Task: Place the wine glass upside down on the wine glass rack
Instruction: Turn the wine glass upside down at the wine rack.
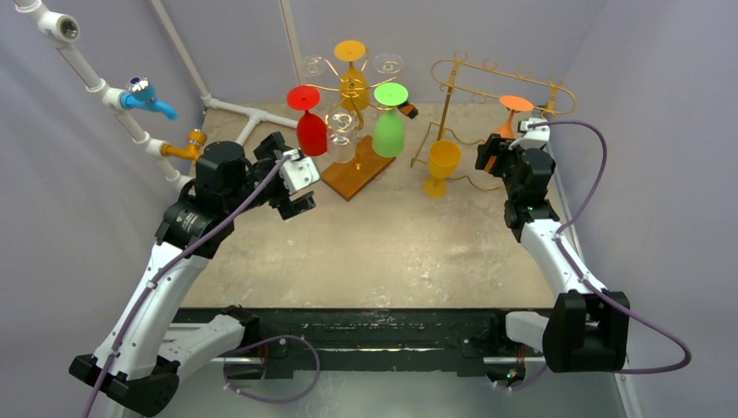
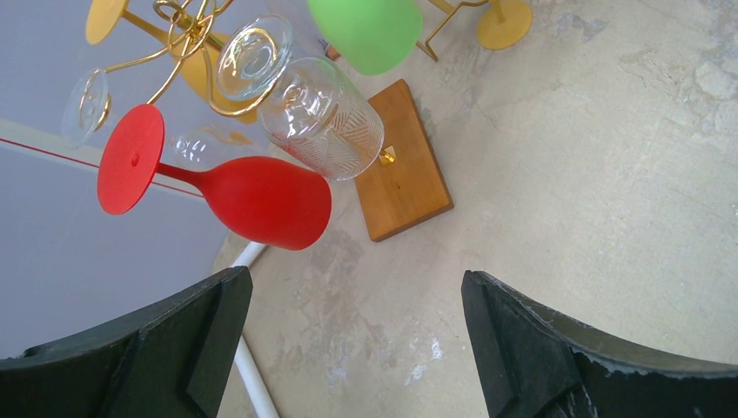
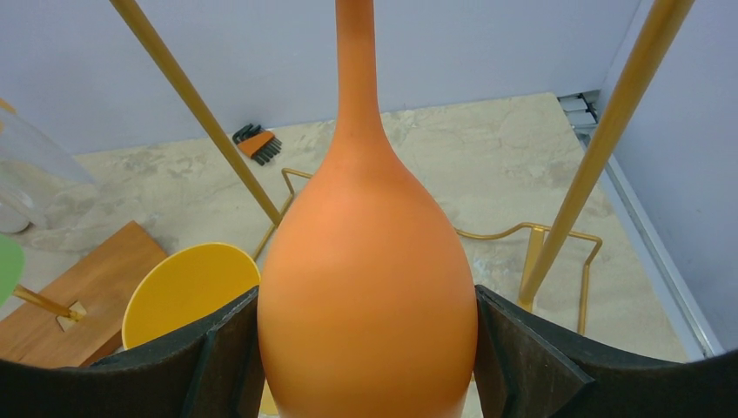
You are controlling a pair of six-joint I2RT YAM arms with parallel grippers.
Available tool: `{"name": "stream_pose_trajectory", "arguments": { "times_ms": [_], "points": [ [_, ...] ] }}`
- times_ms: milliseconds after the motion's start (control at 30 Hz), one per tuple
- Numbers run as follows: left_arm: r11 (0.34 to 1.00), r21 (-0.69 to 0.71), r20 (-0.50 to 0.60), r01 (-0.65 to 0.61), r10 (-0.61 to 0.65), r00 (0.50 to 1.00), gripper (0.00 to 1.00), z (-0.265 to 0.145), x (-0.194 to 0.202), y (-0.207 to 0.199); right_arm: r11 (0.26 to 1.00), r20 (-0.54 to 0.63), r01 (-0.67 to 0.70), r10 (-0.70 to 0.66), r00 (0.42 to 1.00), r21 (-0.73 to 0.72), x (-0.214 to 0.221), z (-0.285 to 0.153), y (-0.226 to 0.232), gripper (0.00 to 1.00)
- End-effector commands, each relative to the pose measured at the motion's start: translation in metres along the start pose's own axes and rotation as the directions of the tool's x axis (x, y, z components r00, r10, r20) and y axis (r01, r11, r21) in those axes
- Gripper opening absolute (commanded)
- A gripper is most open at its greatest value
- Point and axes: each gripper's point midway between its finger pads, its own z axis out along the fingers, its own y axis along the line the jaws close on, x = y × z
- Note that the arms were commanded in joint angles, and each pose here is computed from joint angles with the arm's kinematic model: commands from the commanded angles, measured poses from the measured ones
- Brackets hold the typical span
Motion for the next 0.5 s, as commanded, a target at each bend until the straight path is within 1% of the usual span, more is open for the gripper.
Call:
{"name": "stream_pose_trajectory", "arguments": {
  "times_ms": [0, 67, 133, 233, 267, 467],
  "points": [
    [0.999, -0.025, 0.018, -0.021, 0.022, 1.0, 1.0, -0.003, -0.006, 0.006, 0.999, 0.098, -0.006, 0.002, 0.995, 0.041, -0.033, 0.004, -0.007, 0.64],
    [0.999, -0.026, 0.019, -0.022, 0.023, 1.0, 1.0, -0.003, -0.007, 0.007, 0.998, 0.095, -0.013, 0.008, 0.995, 0.054, -0.03, 0.005, -0.009, 0.71],
    [0.999, -0.025, 0.02, -0.021, 0.021, 1.0, 1.0, -0.003, -0.007, 0.007, 0.997, 0.093, -0.023, 0.017, 0.996, 0.073, -0.027, 0.006, -0.012, 0.81],
    [0.999, -0.026, 0.024, -0.021, 0.022, 0.999, 1.0, -0.004, -0.009, 0.008, 0.997, 0.084, -0.023, 0.017, 0.996, 0.074, -0.024, 0.007, -0.013, 0.92],
    [0.999, -0.026, 0.024, -0.022, 0.023, 0.999, 1.0, -0.004, -0.01, 0.008, 0.997, 0.082, -0.025, 0.019, 0.996, 0.076, -0.023, 0.008, -0.013, 0.98],
    [0.999, -0.027, 0.025, -0.024, 0.025, 0.999, 1.0, -0.005, -0.01, 0.008, 0.994, 0.069, -0.031, 0.024, 0.997, 0.102, -0.021, 0.01, -0.017, 0.99]
  ]
}}
